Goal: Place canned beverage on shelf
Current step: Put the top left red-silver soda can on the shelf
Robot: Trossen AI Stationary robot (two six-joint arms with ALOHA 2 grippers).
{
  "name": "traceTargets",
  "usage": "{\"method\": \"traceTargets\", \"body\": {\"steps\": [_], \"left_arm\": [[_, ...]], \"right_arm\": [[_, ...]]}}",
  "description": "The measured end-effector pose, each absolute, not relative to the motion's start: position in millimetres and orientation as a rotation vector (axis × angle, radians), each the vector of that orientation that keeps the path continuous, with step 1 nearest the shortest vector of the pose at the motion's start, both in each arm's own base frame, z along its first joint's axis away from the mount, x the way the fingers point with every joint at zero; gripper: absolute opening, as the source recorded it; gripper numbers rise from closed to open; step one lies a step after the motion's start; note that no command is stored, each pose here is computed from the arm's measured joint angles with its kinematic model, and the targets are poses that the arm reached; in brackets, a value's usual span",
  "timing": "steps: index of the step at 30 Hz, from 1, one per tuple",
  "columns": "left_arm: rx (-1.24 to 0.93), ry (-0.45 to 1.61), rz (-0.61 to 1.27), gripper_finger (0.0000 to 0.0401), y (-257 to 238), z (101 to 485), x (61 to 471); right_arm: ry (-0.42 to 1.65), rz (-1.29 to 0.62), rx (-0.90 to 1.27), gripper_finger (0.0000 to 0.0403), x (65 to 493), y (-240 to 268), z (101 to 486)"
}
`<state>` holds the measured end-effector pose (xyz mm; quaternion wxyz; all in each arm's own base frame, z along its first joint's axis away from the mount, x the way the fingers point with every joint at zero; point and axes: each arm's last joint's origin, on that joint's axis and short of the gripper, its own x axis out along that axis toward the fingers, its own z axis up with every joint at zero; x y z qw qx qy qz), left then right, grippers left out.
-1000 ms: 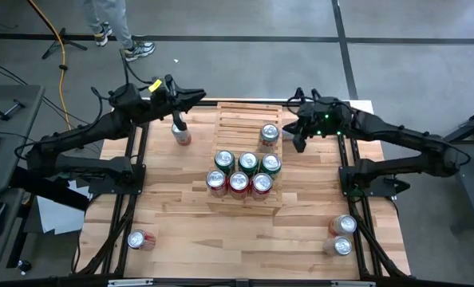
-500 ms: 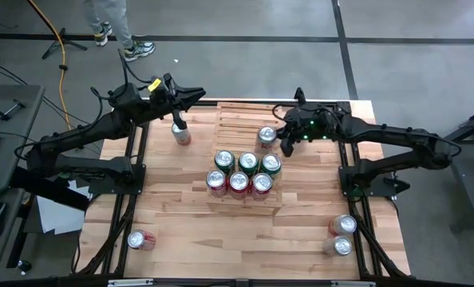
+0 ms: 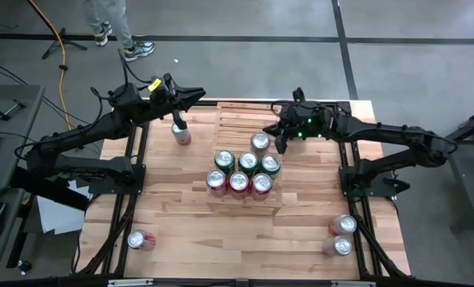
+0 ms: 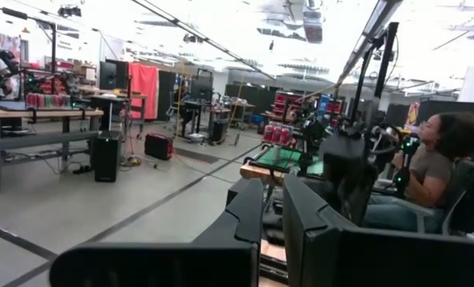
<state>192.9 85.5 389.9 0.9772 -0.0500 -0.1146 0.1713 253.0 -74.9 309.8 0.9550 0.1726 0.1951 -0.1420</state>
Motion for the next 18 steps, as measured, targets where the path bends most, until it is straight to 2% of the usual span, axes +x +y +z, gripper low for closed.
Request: {"method": "traceTargets", "body": {"steps": [8,18], "left_arm": [[-0.111,-0.189,0.349,0.0000,86,386,194],[-0.101,-0.155,0.353,0.0000,86,383,194]], "right_arm": [[0.522,-0.285,0.288,0.0000,232,-77,340],[0.681,-0.131,0.309,0.0000,234,-68,324]]}}
